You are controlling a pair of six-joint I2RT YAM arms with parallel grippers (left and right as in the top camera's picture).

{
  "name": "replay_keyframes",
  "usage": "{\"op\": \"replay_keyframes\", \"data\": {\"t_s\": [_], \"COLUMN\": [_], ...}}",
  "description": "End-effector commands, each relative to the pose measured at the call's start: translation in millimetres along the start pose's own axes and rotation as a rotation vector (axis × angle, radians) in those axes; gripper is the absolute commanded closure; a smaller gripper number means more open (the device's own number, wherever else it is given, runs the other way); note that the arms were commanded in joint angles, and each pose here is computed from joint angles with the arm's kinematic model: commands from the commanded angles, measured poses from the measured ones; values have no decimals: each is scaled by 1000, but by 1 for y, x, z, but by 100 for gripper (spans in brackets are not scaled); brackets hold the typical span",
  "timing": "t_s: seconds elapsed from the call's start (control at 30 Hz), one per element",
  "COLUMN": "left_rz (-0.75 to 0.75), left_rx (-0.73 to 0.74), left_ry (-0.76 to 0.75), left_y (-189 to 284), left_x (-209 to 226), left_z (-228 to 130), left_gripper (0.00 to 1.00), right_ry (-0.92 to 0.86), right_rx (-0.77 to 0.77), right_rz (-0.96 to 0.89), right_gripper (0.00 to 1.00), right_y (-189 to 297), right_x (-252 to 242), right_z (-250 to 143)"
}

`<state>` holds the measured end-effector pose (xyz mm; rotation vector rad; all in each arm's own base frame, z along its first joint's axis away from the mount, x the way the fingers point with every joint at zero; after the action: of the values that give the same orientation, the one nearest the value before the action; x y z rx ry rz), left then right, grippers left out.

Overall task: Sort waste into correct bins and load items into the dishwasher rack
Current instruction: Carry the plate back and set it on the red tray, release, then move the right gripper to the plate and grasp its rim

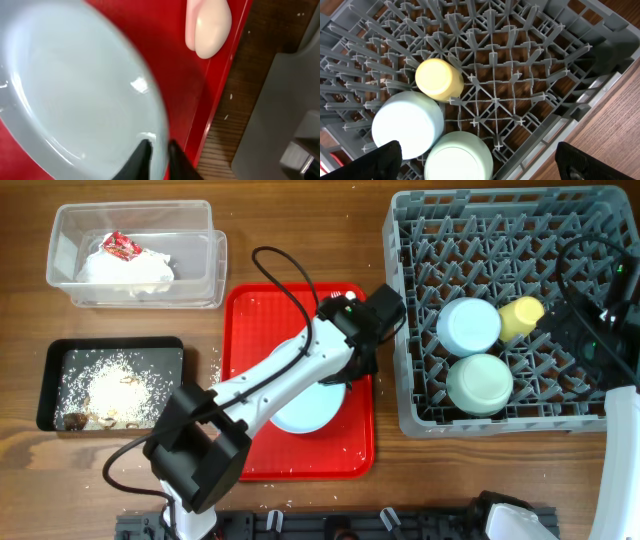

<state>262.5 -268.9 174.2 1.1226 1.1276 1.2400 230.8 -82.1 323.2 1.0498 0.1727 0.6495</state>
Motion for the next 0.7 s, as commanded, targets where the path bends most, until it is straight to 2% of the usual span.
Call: {"op": "replay_keyframes", "data": {"t_s": [0.0, 0.07, 0.2, 0.33, 0.43, 0.47, 0.5, 0.57, 0.63, 0.67], "left_rz": [29, 39, 50, 33, 17, 13, 20, 35, 78, 89], "left_rx": [-27, -22, -27, -93, -166, -202, -238, -252, -223, -207], "left_ry": [41, 77, 211, 434, 591, 668, 767, 859, 990, 1014], "left_y": [1, 5, 32, 81, 110, 123, 137, 146, 150, 150], "left_x": [8, 21, 68, 148, 201, 226, 257, 284, 320, 326], "left_z": [9, 17, 39, 54, 54, 51, 44, 34, 17, 13], "left_gripper": [52, 50, 52, 52, 47, 37, 0, 0, 0, 0], "right_ry": [-13, -12, -13, -13, -16, -24, -63, -169, -285, -296], "right_rx": [-5, -5, -5, -5, -8, -15, -7, 87, 312, 332], "right_rz": [12, 12, 12, 12, 16, 44, 137, 296, 485, 502], "right_gripper": [0, 0, 0, 0, 0, 0, 0, 0, 0, 0], "right_y": [2, 2, 2, 2, 2, 2, 3, 6, 16, 17], "right_x": [2, 2, 2, 2, 2, 6, 16, 31, 47, 48], "right_z": [3, 3, 3, 3, 4, 6, 9, 5, -8, -9]}}
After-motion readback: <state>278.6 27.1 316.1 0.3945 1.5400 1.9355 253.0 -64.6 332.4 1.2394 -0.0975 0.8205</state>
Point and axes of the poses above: each gripper's point midway between its finger pads, its own y axis back along the fingers, its own x axis along the line the jaws close on, z = x × y, the point moved 9 cm from there along y, back along the fingers, and after that the axes turned 10 degrees about -y, right-handed, at the moved point
